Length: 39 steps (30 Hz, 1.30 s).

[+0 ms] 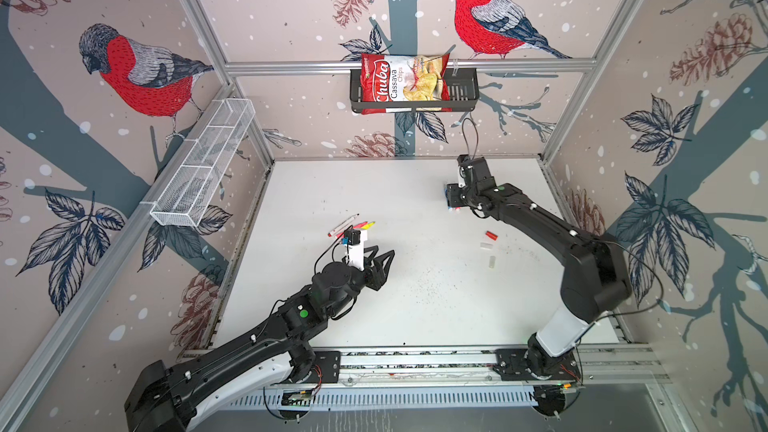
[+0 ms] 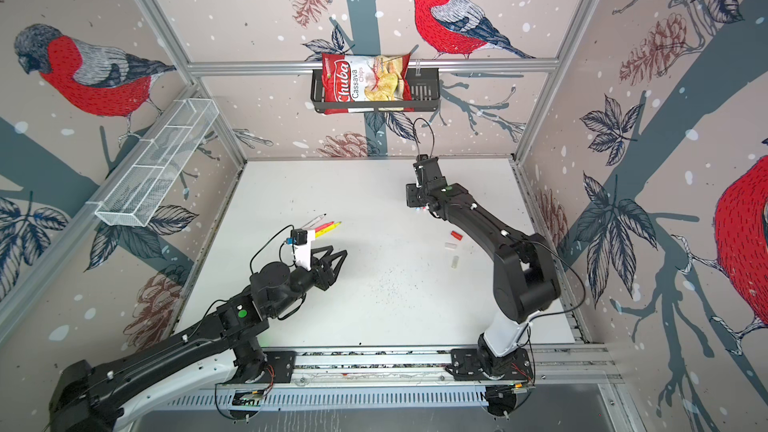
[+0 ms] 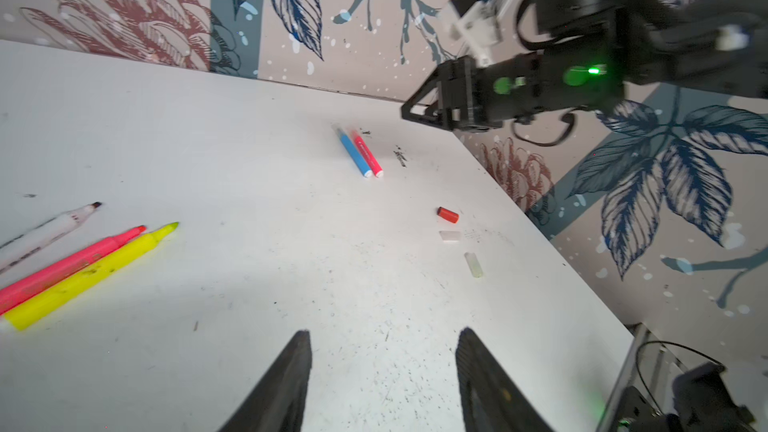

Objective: Insert the pens into the pen caps
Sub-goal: 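Lay the capped blue marker beside the pink marker and open the right gripper, then grasp the yellow highlighter with the left gripper while the right gripper moves toward caps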

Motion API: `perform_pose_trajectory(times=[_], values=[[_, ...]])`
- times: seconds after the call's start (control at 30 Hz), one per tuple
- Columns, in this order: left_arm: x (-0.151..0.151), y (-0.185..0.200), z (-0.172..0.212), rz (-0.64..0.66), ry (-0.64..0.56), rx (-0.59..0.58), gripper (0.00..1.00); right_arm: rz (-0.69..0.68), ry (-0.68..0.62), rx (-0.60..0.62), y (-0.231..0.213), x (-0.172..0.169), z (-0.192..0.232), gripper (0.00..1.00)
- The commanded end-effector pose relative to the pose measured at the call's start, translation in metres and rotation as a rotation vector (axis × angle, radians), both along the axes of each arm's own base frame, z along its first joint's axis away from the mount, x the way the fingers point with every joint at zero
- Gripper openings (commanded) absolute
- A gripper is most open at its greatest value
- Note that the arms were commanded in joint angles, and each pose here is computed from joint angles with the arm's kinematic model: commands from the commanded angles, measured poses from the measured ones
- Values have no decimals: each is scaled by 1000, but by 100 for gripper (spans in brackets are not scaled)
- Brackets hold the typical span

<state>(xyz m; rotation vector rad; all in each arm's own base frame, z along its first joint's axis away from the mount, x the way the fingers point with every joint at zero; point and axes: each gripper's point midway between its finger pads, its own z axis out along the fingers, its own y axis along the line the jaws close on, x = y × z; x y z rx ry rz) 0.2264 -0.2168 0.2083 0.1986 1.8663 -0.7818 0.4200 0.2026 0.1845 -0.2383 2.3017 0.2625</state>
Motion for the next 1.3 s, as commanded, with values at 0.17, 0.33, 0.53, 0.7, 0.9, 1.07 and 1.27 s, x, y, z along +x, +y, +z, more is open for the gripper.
perform_pose_trajectory(times=[0.17, 0.33, 0.53, 0.7, 0.9, 1.07, 1.27], values=[[39, 30, -35, 133, 168, 52, 57, -23, -86, 188, -19, -55, 20, 62], [58, 50, -52, 193, 226, 75, 57, -98, -129, 187, -55, -94, 28, 65], [76, 66, -73, 225, 272, 77, 57, -225, -256, 201, -104, -133, 70, 79], [99, 69, -88, 242, 312, 103, 57, -332, -349, 209, -140, -162, 86, 92], [124, 72, -110, 280, 413, 233, 56, -384, -362, 207, -155, -176, 84, 92], [134, 78, -121, 303, 446, 325, 56, -434, -379, 124, -170, -178, 87, 93], [138, 81, -134, 314, 464, 364, 56, -389, -369, 135, -161, -175, 81, 95]])
